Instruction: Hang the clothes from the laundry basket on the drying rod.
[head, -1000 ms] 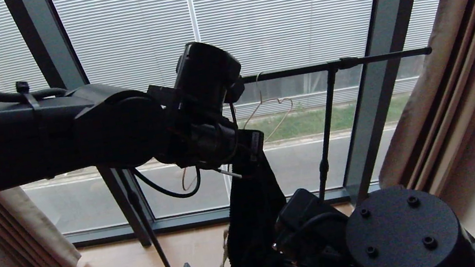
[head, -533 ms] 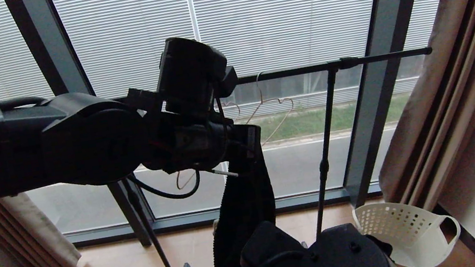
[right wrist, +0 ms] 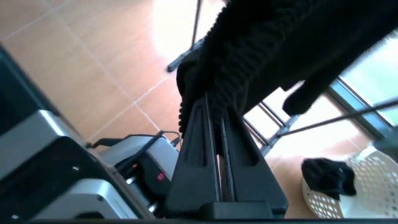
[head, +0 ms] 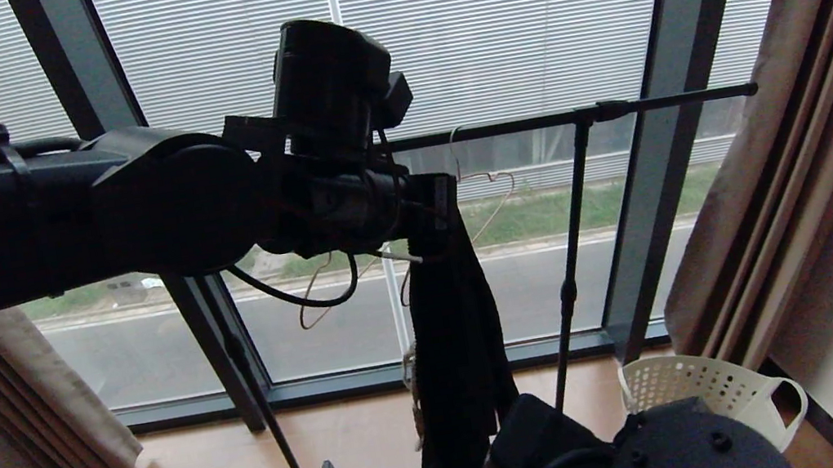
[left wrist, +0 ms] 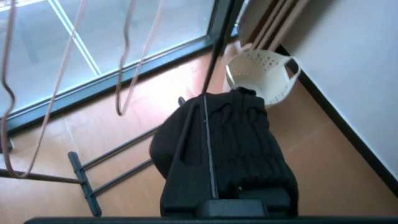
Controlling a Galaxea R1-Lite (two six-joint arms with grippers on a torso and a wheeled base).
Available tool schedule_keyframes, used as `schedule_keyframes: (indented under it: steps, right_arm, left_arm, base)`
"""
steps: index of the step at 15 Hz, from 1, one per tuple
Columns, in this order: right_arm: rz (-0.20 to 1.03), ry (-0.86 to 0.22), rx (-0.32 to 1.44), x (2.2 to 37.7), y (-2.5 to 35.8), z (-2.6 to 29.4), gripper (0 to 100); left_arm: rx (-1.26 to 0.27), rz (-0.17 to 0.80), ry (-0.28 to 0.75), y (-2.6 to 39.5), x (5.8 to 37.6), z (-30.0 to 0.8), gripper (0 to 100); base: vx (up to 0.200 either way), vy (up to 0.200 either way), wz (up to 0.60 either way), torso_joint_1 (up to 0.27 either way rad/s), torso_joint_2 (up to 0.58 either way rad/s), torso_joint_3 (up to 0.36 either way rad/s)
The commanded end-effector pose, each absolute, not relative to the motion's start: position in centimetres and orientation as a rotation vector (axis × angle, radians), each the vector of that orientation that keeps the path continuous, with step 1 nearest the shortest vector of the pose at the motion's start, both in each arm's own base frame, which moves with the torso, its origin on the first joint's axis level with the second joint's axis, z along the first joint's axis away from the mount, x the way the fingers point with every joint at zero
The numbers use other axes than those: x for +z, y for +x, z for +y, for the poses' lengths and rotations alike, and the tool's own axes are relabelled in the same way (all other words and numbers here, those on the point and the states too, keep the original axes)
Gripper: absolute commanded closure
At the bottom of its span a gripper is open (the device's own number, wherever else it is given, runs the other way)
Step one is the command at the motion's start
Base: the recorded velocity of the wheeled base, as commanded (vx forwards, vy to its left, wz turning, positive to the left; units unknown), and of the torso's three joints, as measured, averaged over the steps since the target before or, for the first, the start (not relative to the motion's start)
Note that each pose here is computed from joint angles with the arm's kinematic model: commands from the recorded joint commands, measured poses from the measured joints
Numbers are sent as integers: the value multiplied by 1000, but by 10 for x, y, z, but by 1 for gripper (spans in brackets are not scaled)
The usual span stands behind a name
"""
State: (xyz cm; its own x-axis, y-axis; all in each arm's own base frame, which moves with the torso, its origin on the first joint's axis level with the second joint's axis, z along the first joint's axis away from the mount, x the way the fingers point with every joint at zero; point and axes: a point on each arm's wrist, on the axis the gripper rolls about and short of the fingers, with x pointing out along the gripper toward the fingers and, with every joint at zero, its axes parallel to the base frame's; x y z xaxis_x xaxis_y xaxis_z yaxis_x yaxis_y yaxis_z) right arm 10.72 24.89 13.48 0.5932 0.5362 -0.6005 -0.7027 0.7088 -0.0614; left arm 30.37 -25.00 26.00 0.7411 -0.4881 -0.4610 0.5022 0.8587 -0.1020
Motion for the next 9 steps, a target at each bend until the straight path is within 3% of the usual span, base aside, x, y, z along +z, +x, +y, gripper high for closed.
schedule_keyframes:
  steps: [1, 4, 9]
  right_arm:
    - [557, -255, 692, 149, 111, 224, 100]
    - [544, -229, 656, 154, 113, 204, 100]
    - [564, -261, 674, 146, 106, 201, 100]
  left_arm:
    - [-541, 499, 29, 311, 256, -254, 100]
    - [-541, 490, 25, 314, 258, -256, 100]
    - [-540, 483, 22, 319, 258, -260, 100]
  base:
    - [0, 0, 0, 0, 0, 0]
    - [0, 0, 0, 0, 0, 0]
    - [0, 0, 0, 0, 0, 0]
